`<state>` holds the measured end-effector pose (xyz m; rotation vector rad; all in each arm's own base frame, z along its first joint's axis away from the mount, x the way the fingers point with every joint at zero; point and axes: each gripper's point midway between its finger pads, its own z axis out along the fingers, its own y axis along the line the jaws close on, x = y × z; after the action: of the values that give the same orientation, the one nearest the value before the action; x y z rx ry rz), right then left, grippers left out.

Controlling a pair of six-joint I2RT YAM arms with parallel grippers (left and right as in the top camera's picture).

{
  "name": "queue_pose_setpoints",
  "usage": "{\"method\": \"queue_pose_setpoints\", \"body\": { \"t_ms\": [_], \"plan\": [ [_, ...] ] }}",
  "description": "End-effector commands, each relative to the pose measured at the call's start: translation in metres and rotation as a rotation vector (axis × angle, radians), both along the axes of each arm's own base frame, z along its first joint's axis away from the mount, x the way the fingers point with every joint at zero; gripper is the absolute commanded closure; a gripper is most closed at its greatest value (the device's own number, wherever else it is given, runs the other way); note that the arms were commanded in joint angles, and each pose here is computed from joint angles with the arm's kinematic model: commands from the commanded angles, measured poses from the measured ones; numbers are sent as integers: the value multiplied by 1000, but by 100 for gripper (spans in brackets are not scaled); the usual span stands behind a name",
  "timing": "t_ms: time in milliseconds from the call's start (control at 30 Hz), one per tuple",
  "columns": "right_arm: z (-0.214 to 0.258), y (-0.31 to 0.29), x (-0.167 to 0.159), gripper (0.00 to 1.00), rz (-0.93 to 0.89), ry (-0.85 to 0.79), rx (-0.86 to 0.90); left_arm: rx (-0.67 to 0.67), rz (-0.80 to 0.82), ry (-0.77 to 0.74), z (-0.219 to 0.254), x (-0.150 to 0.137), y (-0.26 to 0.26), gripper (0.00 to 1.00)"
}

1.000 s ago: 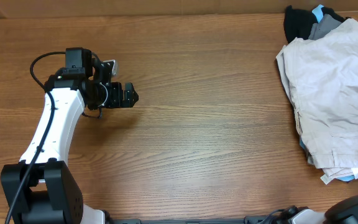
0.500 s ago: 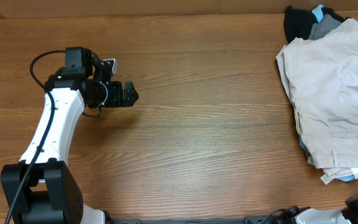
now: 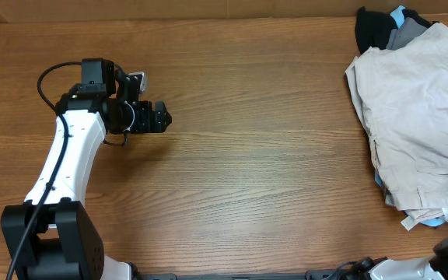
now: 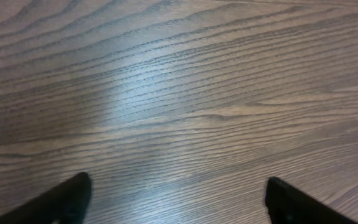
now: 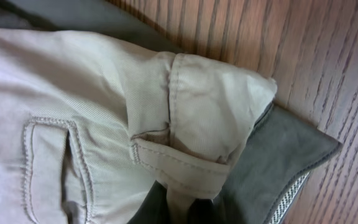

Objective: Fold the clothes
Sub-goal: 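Raise both arms and move the right gripper toward the clothes pile, then grasp the beige shorts with the right gripper and drag them leftward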

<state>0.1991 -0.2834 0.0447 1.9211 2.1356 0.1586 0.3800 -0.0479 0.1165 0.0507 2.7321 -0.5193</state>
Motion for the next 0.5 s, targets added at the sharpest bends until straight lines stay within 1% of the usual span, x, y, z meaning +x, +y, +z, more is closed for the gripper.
{"method": "queue_pose_setpoints", "body": {
  "t_ms": [0, 133, 200, 267, 367, 433, 467],
  "plan": [
    [20, 4, 26, 96, 79, -79, 3, 9, -14, -48, 14, 10, 1, 17],
    [64, 8, 43, 96, 153, -125, -30, 10, -14, -80, 35, 19, 2, 25],
    [92, 19, 57, 96, 238, -171, -43, 11, -14, -100, 50, 23, 2, 31],
    [123, 37, 70, 96, 335, -212, -49, 14, -13, -124, 68, 28, 2, 38],
    [159, 69, 84, 96, 462, -220, -60, 16, -13, -166, 97, 34, 3, 47],
    [179, 100, 96, 96, 572, -226, -67, 18, -13, -192, 115, 36, 3, 52],
    [190, 121, 104, 96, 641, -234, -72, 22, -11, -209, 127, 37, 4, 57]
  ]
}}
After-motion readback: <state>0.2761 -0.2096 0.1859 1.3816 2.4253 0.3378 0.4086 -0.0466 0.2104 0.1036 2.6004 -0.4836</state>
